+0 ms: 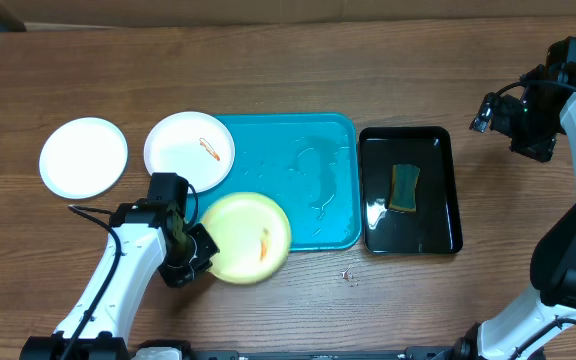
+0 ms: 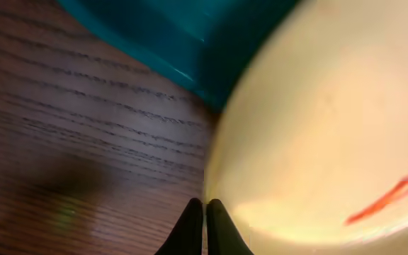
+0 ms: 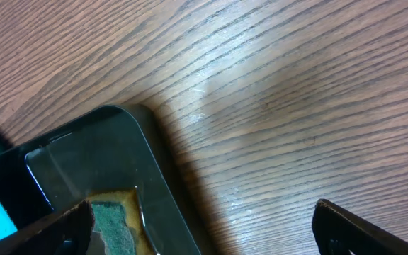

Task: Clean dirty plates on tray and stack at the side
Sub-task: 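Grip the yellow plate rim and slide it to the tray center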

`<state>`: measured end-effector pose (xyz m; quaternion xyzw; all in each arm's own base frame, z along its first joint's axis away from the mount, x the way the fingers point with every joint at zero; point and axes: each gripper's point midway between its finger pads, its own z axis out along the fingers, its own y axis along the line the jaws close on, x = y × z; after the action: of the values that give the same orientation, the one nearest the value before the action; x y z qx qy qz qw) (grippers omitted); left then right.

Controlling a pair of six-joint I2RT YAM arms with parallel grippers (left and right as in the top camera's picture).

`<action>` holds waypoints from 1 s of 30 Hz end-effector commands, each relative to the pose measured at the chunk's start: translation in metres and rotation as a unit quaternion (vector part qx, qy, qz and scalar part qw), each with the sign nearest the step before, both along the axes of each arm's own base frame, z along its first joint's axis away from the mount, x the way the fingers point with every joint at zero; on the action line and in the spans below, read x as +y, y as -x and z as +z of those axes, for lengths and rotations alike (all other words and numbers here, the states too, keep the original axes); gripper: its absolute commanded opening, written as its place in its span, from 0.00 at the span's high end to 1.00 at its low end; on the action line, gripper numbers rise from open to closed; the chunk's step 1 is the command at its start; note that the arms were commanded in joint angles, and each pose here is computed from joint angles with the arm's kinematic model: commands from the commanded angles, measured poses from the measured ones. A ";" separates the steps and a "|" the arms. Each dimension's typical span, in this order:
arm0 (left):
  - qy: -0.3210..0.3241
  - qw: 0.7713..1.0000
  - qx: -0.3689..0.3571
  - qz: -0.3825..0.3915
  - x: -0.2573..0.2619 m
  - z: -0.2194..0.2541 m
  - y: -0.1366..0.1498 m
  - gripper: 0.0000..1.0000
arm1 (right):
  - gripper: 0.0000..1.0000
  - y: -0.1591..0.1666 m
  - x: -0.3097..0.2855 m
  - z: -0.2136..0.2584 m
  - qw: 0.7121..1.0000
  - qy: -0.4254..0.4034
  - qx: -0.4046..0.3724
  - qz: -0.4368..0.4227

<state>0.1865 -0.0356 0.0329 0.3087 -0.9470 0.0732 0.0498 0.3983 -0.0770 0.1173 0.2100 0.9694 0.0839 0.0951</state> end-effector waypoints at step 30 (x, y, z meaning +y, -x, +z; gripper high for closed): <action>-0.027 0.988 -0.111 -0.100 -0.026 0.051 -0.061 0.68 | 0.00 -0.004 -0.001 0.011 1.000 0.004 -0.017 0.000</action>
<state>0.2420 -0.0736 0.0812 0.1987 -0.9736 0.1038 -0.0434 0.3984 -0.0771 0.1173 0.2102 0.9694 0.0839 0.0953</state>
